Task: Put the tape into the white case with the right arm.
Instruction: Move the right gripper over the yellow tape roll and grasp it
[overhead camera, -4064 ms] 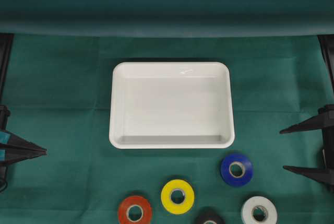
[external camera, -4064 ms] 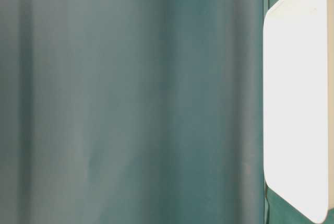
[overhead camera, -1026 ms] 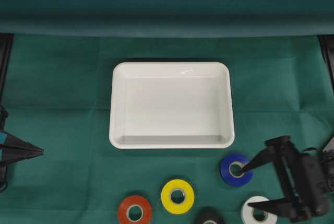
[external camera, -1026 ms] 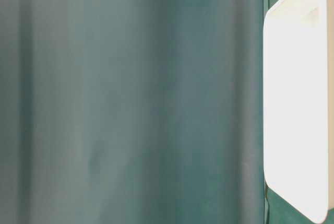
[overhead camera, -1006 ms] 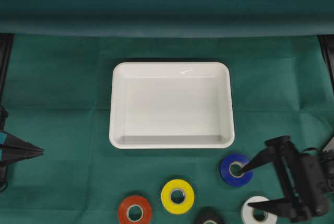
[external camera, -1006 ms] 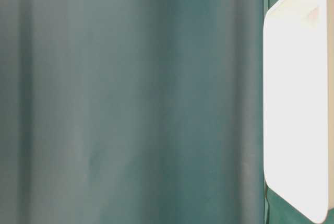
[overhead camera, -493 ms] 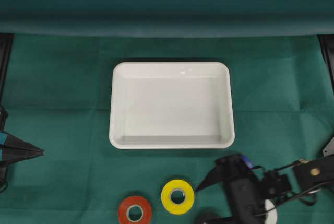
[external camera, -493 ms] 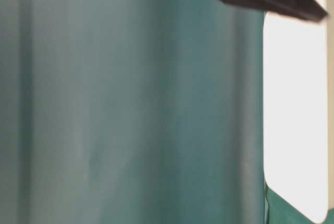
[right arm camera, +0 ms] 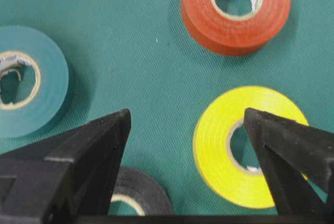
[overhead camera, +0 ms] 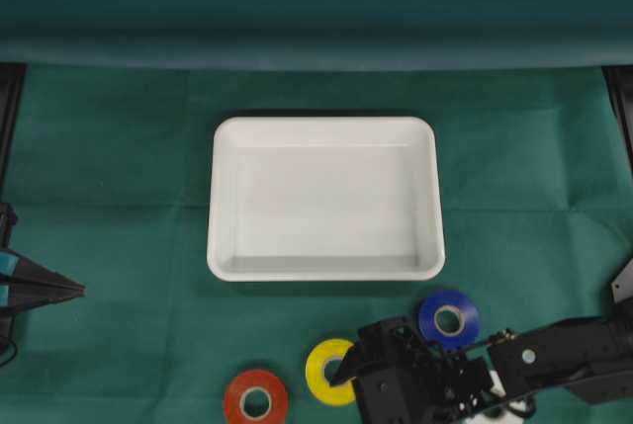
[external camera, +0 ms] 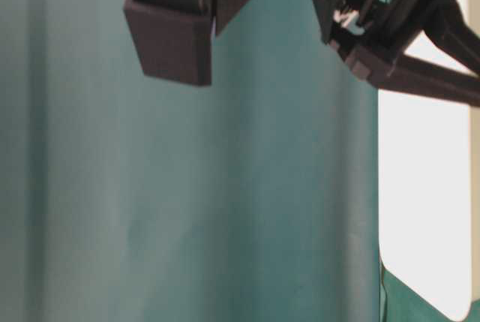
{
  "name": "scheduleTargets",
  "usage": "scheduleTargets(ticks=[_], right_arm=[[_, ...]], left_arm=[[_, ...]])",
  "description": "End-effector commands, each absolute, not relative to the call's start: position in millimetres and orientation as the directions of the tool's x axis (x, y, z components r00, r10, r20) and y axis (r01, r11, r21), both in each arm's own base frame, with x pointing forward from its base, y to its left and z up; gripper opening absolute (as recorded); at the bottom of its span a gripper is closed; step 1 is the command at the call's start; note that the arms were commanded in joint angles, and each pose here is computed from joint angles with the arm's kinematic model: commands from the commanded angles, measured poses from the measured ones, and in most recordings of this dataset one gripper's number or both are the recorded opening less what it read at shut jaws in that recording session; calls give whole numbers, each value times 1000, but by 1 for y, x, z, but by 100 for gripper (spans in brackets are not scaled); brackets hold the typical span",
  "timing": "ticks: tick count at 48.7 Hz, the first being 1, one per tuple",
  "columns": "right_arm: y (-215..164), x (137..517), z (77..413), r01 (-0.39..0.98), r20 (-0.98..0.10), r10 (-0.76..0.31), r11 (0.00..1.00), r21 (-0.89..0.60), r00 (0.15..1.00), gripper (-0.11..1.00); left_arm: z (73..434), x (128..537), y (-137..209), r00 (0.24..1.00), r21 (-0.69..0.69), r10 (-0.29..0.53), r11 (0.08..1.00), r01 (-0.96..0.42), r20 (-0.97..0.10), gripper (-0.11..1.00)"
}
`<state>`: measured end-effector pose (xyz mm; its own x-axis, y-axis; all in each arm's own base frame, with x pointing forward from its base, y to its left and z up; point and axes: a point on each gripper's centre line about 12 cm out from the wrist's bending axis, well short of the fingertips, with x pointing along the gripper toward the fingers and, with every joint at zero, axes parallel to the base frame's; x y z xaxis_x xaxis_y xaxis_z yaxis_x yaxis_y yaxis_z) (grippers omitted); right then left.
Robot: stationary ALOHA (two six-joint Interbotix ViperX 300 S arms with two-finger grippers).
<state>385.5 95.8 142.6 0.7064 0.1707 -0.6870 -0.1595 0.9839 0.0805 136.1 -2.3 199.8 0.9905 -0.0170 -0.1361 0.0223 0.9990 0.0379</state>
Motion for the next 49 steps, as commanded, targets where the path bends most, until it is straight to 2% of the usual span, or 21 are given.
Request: scheduleTargets(ticks=[1,26,49], right_arm=[[99,392,155,-163,-663,177,983,84,727,82],[94,394,143,-146,-695,159,986,78,702,82],[81,398,107,-109,-751,126,991,72,649,82]], left_arm=[[207,138,-2,992,38,-15,999,20,-124,0],[206,138,-2,992,35,-15,999,20,-125,0],[205,137,-2,992,36,-15,999,20,-128,0]])
